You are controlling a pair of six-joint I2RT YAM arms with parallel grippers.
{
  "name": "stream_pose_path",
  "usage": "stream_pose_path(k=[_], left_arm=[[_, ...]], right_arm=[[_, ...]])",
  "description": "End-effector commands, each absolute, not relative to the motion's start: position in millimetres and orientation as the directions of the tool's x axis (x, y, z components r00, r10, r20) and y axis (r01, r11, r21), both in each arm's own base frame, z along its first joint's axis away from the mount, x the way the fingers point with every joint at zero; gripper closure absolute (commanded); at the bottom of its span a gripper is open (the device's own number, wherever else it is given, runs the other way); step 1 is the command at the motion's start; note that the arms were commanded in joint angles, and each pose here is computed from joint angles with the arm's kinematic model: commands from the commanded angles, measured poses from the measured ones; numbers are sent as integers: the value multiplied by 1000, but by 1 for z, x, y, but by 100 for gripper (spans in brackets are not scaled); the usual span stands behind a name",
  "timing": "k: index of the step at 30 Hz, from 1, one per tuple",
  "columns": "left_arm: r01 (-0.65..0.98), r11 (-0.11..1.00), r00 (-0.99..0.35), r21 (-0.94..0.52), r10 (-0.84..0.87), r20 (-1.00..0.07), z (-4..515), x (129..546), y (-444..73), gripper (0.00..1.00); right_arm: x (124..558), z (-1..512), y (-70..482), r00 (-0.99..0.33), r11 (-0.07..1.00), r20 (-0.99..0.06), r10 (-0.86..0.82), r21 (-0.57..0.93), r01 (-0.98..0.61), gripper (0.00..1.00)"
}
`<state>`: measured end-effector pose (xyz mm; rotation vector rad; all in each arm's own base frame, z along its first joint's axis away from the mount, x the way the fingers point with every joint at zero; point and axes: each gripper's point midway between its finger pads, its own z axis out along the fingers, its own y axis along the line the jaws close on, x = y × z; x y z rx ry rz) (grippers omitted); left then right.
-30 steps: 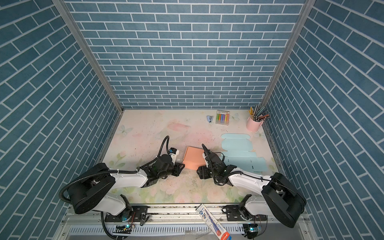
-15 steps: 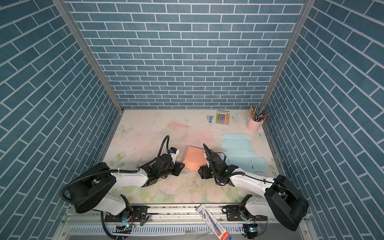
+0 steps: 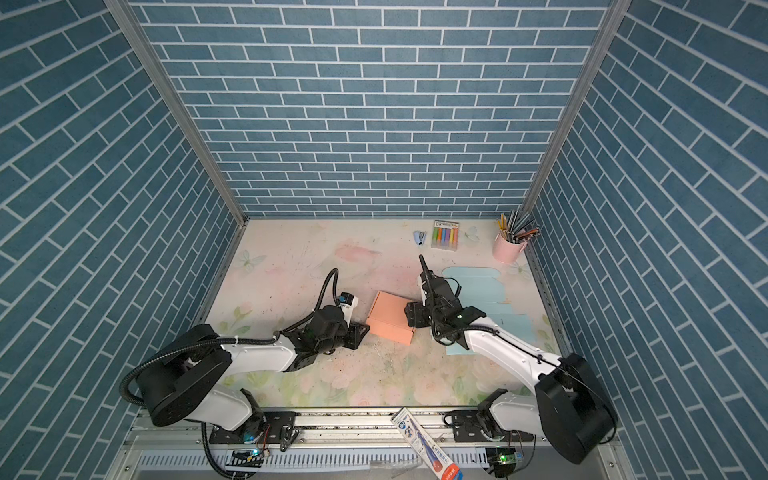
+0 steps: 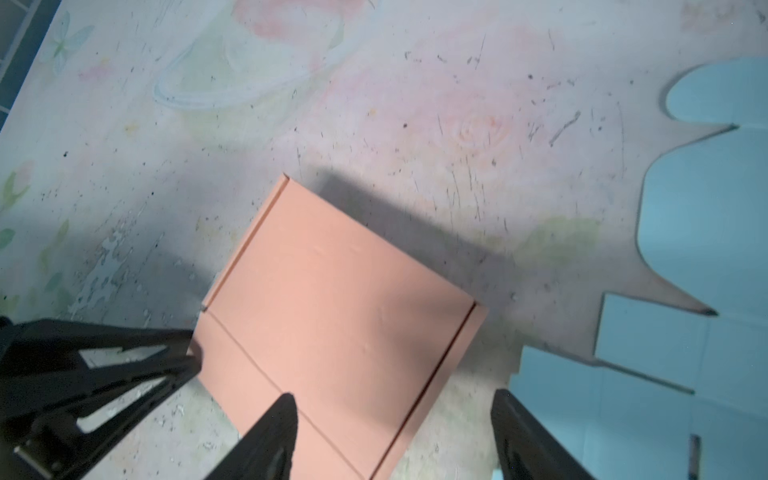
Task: Fold the paper box
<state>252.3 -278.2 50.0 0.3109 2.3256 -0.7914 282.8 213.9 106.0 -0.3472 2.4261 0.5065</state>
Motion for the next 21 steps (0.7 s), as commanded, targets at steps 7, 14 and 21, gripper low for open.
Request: stream_pose_path(k=[7,14,21], left_arm=[[430,780,-766,-455,48,-642,46,257,-287,73],[436,776,-767,-456,56,-639,44,259,-291,73],[439,776,-762,-454,54,-645,47,262,-293,73]], right_arm=[[310,82,220,-773,872,-595,-219,236,-429,21],[322,66,217,-787,873,-574,-228,237,-426,19],[337,67,215,-779,883,-572,-255,191,-429,19]])
